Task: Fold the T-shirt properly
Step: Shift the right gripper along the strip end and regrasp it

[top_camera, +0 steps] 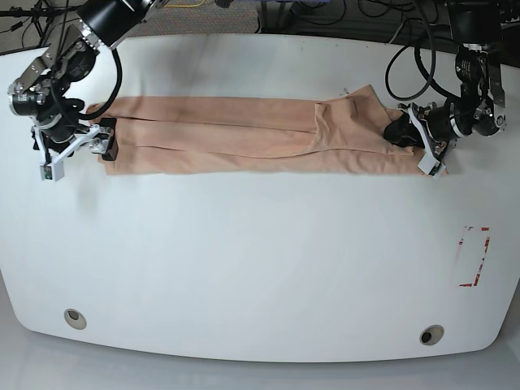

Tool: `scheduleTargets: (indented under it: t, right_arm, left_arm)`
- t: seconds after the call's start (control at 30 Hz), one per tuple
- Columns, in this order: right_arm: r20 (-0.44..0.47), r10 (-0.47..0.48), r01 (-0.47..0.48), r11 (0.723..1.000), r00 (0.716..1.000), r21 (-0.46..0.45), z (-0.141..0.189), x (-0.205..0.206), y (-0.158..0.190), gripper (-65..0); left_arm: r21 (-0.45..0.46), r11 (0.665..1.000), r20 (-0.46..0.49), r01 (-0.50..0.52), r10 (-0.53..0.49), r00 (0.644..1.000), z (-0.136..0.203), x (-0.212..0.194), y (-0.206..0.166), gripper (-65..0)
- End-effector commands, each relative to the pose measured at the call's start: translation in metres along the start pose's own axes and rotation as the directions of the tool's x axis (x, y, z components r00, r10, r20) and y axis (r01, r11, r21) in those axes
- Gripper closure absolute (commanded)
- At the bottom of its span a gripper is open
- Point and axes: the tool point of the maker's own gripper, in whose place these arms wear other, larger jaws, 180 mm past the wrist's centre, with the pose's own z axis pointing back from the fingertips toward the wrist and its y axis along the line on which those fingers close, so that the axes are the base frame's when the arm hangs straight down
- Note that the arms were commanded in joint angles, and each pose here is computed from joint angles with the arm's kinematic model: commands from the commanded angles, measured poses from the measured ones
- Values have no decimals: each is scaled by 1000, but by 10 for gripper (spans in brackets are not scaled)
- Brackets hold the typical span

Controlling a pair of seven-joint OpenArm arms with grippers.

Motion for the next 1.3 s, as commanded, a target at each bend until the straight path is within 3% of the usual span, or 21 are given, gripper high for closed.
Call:
scheduleTargets:
  t: [0.0,0.3,0.57,0.77,1.27]
  right_arm:
    - [47,-75,73,997,996,30,4,11,-23,-626]
    - [-8,-222,222,971,975,95,-6,-13,-61,-626]
    - [-41,-326,329,933,944,149,-18,-37,-71,-626]
    - [-43,-371,372,906,928,201,-23,-43,-61,-626]
    - [-135,-359,383,853,924,355,-50,-63,14,-625]
  left_arm:
    - [44,999,-97,20,-16,995,3,-17,10,-119]
    - [53,998,-92,28,-23,995,5,-12,14,-119]
    - [55,998,-94,29,-23,995,6,-13,15,-119]
    - [56,998,-95,29,-24,995,7,-13,15,-119]
    - [58,998,-95,31,-25,995,7,-12,15,-119]
